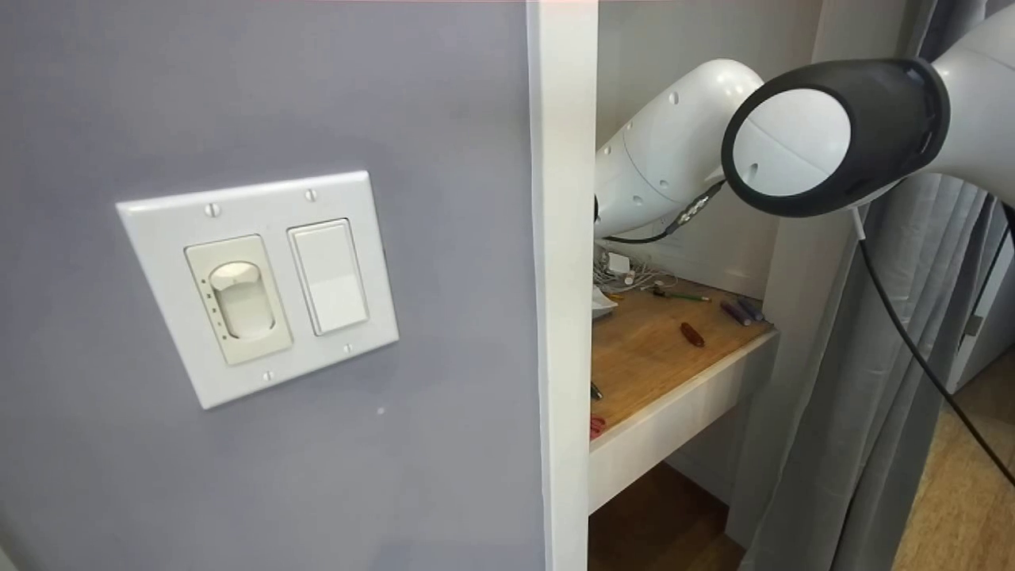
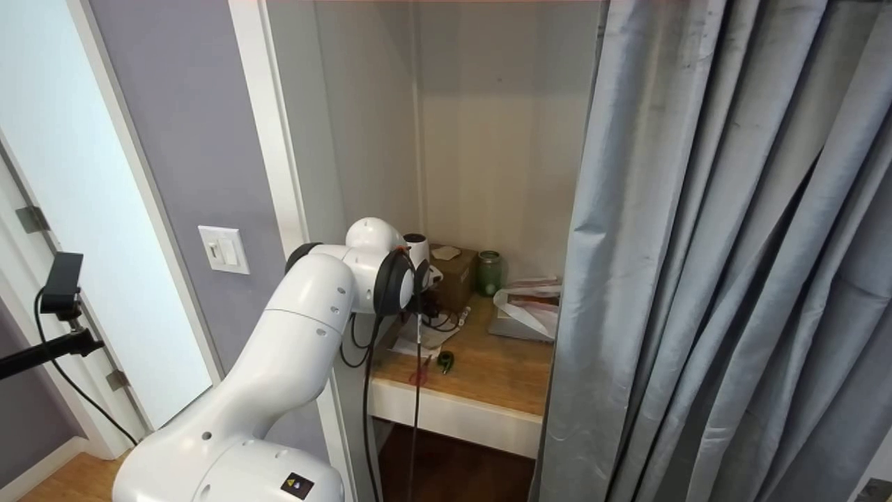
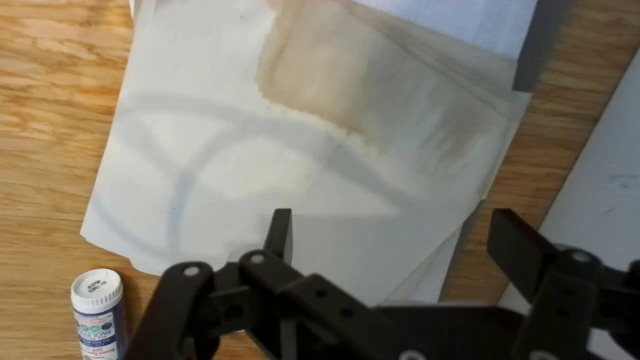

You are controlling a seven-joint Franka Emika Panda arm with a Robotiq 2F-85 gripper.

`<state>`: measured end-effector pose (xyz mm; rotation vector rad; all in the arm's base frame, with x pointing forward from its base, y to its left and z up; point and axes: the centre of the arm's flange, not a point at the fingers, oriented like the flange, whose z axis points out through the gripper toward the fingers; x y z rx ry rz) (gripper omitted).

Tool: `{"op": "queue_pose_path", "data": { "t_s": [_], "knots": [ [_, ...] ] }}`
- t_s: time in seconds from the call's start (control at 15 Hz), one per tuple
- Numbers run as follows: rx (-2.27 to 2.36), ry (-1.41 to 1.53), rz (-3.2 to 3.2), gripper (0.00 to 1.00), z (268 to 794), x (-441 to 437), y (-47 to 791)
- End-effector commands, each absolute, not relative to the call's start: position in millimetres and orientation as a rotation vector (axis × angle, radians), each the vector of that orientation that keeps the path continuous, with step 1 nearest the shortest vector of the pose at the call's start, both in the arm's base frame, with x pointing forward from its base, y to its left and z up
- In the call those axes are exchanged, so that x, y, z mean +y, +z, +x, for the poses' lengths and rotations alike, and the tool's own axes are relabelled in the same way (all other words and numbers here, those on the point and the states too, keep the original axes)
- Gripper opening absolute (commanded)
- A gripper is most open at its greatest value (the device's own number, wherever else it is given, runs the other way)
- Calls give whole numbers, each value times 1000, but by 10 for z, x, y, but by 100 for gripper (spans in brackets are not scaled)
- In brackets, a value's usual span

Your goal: Move the papers on the left to the right

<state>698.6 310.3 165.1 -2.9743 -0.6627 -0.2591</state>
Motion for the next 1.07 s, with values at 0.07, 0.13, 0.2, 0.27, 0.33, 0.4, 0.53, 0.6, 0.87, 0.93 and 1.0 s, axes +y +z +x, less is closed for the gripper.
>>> {"op": "queue_pose_path", "data": {
  "t_s": [0.07, 0.13, 0.2, 0.27, 0.33, 0.4, 0.53, 0.6, 0.87, 0.93, 1.0],
  "knots": [
    [-573, -361, -2923, 100, 6990, 3194, 1549],
    [-556, -389, -2918, 80, 7000, 3186, 1545],
    [-546, -410, -2916, 72, 7007, 3177, 1555],
    [-539, -428, -2917, 66, 7012, 3175, 1564],
    [-532, -436, -2909, 59, 7012, 3175, 1589],
    [-538, -445, -2891, 50, 7005, 3186, 1623],
    [-559, -487, -2864, 36, 7004, 3218, 1662],
    [-570, -513, -2848, 30, 7004, 3230, 1673],
    [-616, -530, -2766, 3, 7018, 3261, 1672],
    [-633, -510, -2742, 0, 7012, 3271, 1655],
    [-652, -482, -2716, 0, 7003, 3280, 1632]
  ]
}}
